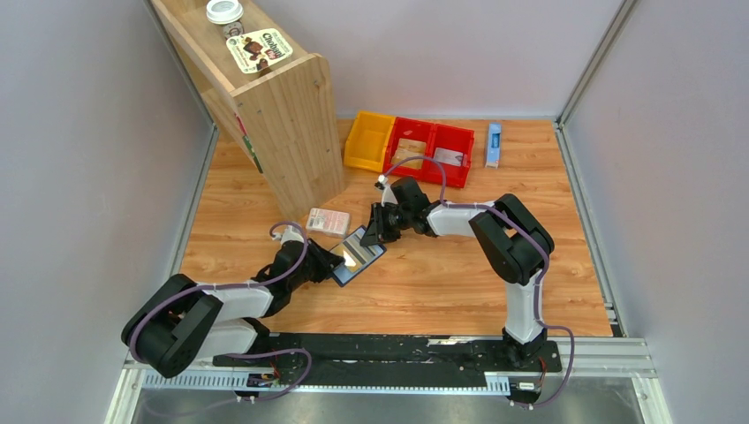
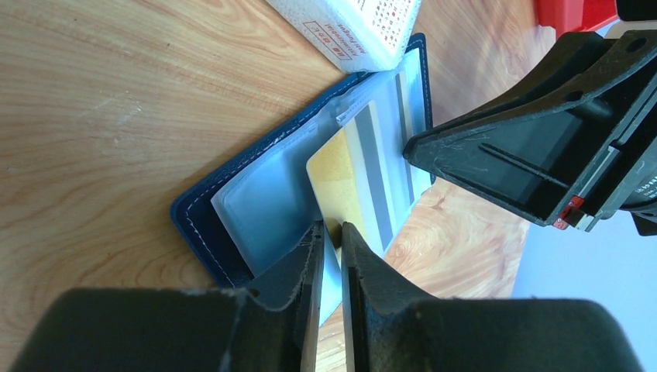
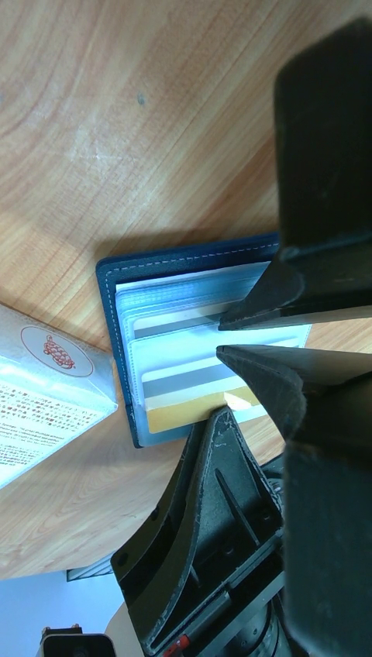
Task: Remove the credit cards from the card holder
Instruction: Remove the credit card from the card holder, then place the credit card in the storage box.
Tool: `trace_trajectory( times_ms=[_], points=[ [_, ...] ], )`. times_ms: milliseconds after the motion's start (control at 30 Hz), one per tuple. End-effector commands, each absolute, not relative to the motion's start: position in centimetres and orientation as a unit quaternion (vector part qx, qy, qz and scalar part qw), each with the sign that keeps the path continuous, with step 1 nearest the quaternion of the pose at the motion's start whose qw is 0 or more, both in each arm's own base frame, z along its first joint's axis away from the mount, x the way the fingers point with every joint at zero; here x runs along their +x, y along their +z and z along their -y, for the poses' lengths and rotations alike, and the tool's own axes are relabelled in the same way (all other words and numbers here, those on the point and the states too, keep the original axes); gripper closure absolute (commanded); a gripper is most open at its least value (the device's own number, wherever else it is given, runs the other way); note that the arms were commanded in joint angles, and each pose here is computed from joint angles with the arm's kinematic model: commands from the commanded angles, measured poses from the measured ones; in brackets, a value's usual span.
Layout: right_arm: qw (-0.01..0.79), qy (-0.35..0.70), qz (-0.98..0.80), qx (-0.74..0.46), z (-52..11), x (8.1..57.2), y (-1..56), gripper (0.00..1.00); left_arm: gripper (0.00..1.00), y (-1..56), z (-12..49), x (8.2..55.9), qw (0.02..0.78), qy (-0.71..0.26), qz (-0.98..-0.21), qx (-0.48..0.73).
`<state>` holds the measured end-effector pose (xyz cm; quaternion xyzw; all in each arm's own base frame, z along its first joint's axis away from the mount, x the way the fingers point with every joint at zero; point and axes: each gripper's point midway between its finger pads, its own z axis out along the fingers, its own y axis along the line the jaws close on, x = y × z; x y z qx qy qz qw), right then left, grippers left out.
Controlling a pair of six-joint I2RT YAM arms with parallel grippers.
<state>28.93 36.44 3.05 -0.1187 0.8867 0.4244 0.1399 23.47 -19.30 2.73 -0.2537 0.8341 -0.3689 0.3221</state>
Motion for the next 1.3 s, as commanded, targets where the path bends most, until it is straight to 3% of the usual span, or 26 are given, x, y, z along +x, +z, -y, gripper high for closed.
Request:
trace_trajectory(
  times_ms=[0,167,367,667,900,1000,1100,1267],
  points=[
    [0.103,0.333,-0.932,-0.096,-32.8,27.5,-3.0,0.78,0.79,3.3,19.5,24.1,0.333,-0.375,-0.827,-0.253],
    [0.104,0.331,-0.933,-0.097,-32.8,27.6,-3.0,0.78,0.85,3.7,19.5,24.2,0.335,-0.382,-0.822,-0.257],
    [0.104,0.328,-0.934,-0.096,-32.7,27.6,-3.0,0.78,1.0,4.9,19.5,24.1,0.34,-0.394,-0.813,-0.262],
    [0.113,0.323,-0.935,-0.094,-32.6,28.0,-2.4,0.77,1.0,4.7,17.2,22.6,0.338,-0.325,-0.848,-0.248],
    [0.139,0.341,-0.925,-0.096,-33.4,28.8,1.0,0.71,1.0,8.7,16.0,22.5,0.392,-0.267,-0.872,-0.117],
    [0.154,0.351,-0.92,-0.087,-33.7,29.3,3.4,0.62,1.0,10.7,15.5,22.7,0.427,-0.231,-0.873,-0.045],
    [0.178,0.355,-0.915,-0.071,-33.8,30.2,6.6,0.46,1.0,13.2,15.3,23.1,0.456,-0.19,-0.869,0.013],
    [0.216,0.353,-0.91,-0.03,-33.3,31.3,12.6,0.27,1.0,16.7,15.6,24.1,0.504,-0.1,-0.851,0.111]
  ],
)
